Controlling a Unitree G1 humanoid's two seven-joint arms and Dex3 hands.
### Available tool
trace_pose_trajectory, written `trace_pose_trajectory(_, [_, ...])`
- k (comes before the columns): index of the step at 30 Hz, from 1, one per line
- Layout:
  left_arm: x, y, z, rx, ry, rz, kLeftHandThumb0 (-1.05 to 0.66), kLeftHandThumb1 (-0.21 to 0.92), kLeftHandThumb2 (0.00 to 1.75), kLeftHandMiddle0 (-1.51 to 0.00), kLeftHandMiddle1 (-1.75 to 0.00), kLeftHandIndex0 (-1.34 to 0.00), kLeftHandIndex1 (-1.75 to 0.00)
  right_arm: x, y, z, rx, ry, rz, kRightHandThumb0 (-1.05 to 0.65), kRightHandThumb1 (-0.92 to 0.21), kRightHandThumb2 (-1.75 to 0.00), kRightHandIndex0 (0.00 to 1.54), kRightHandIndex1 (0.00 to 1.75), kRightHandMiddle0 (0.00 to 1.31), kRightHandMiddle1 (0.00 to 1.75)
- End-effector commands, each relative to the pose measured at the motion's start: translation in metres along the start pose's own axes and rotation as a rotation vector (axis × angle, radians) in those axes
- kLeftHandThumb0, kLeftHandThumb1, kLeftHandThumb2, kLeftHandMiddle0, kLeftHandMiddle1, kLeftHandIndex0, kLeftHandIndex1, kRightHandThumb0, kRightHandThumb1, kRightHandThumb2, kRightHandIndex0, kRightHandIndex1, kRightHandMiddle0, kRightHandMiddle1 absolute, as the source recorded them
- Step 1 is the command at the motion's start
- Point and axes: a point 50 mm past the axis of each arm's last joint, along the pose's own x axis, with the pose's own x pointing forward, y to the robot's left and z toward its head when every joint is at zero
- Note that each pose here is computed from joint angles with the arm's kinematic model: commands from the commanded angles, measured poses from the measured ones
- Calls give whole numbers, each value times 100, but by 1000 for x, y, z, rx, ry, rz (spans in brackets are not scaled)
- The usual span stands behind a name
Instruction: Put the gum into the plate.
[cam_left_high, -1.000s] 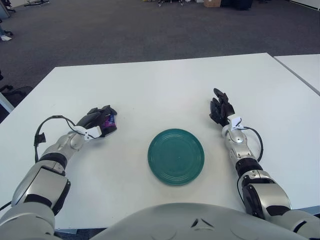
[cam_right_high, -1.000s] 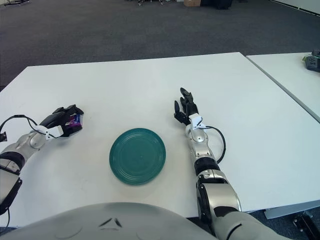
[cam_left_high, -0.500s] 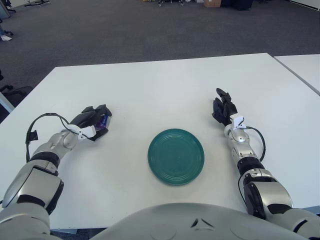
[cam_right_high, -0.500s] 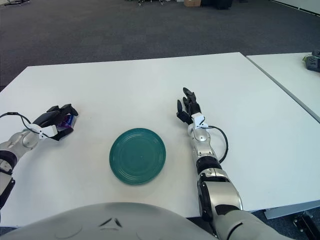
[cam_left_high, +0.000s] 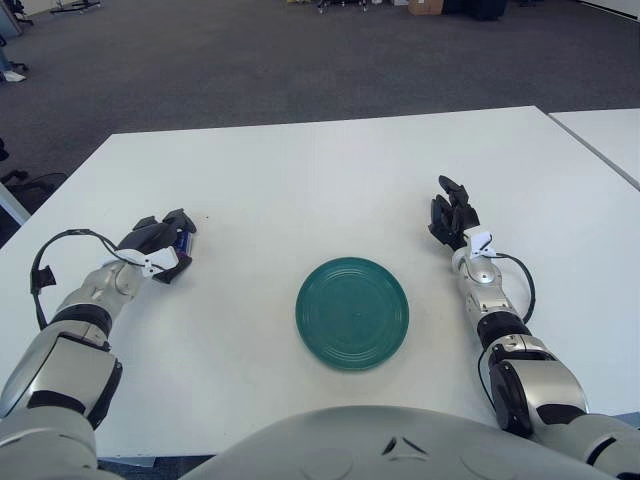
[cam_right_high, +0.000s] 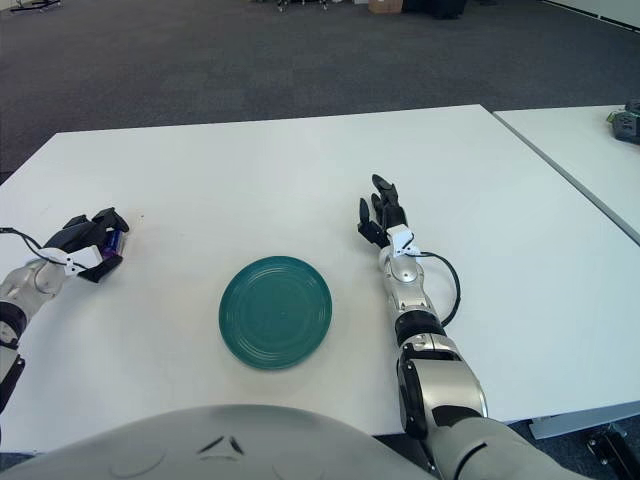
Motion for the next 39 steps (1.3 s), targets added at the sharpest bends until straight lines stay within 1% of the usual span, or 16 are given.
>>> trace_pose_trajectory(1, [-11, -32, -10, 0, 69, -66, 48, 27, 136, -63, -175, -78, -175, -8, -2, -12, 18, 55, -25, -72, -92, -76, 29, 3, 0, 51])
trace_pose_trajectory(7, [-12, -33, -8, -16, 49, -19, 50, 24, 140, -66, -175, -83, -175, -7, -3, -12, 21, 46, -50, -72, -92, -75, 33, 3, 0, 57])
trace_pose_trajectory(13, [-12, -32, -5, -29, 16, 12, 50, 23, 142, -68, -175, -85, -175, -7, -4, -12, -9, 54, -39, -71, -92, -75, 33, 3, 0, 58])
trace_pose_trajectory(15, [-11, -27, -3, -35, -2, 31, 50, 23, 142, -68, -175, -85, -175, -3, -15, -6, -36, 38, -40, -71, -92, -76, 33, 3, 0, 58])
trace_pose_trajectory(17, [-10, -23, -3, -42, -12, 42, 51, 22, 143, -68, -175, -86, -175, 0, -21, -5, -67, 45, -36, -69, -92, -78, 32, 2, 0, 56])
trace_pose_trajectory(21, [-10, -13, -4, -48, -45, 68, 51, 22, 143, -69, -175, -87, -175, -4, -16, -8, -77, 57, -20, -67, -92, -80, 31, 1, 0, 53])
trace_pose_trajectory(25, [-9, 1, 1, -43, -111, 113, 51, 21, 144, -69, -175, -88, -175, -8, -12, -12, -68, 62, -8, -66, -92, -81, 30, 0, 0, 50])
trace_pose_trajectory(29, [-10, 15, 15, -41, -212, 167, 51, 21, 144, -69, -175, -89, -175, -9, -11, -12, -64, 64, -2, -65, -92, -82, 29, 0, 0, 49])
trace_pose_trajectory(31, [-11, 20, 22, -39, -251, 182, 51, 21, 144, -69, -175, -89, -175, -10, -10, -12, -63, 65, 1, -64, -92, -82, 29, 0, 0, 48])
trace_pose_trajectory(32, [-12, 22, 28, -37, -283, 191, 51, 21, 144, -69, -175, -89, -175, -10, -10, -12, -64, 64, 3, -64, -92, -82, 29, 0, 0, 48])
trace_pose_trajectory(33, [-14, 24, 33, -35, -305, 197, 51, 21, 144, -69, -175, -89, -175, -10, -10, -11, -64, 64, 4, -64, -92, -82, 29, 0, 0, 48])
trace_pose_trajectory(35, [-19, 26, 50, -25, -379, 209, 51, 22, 143, -69, -175, -89, -175, -11, -8, -11, -69, 65, 8, -64, -92, -82, 29, 0, 0, 48])
trace_pose_trajectory(36, [-21, 26, 56, -23, -404, 213, 51, 22, 143, -69, -175, -89, -175, -11, -8, -11, -71, 65, 9, -63, -92, -83, 29, 0, 0, 48])
trace_pose_trajectory(39, [-28, 27, 67, -21, -448, 215, 51, 22, 143, -68, -175, -89, -175, -11, -7, -11, -68, 66, 13, -63, -92, -83, 29, 0, 0, 49])
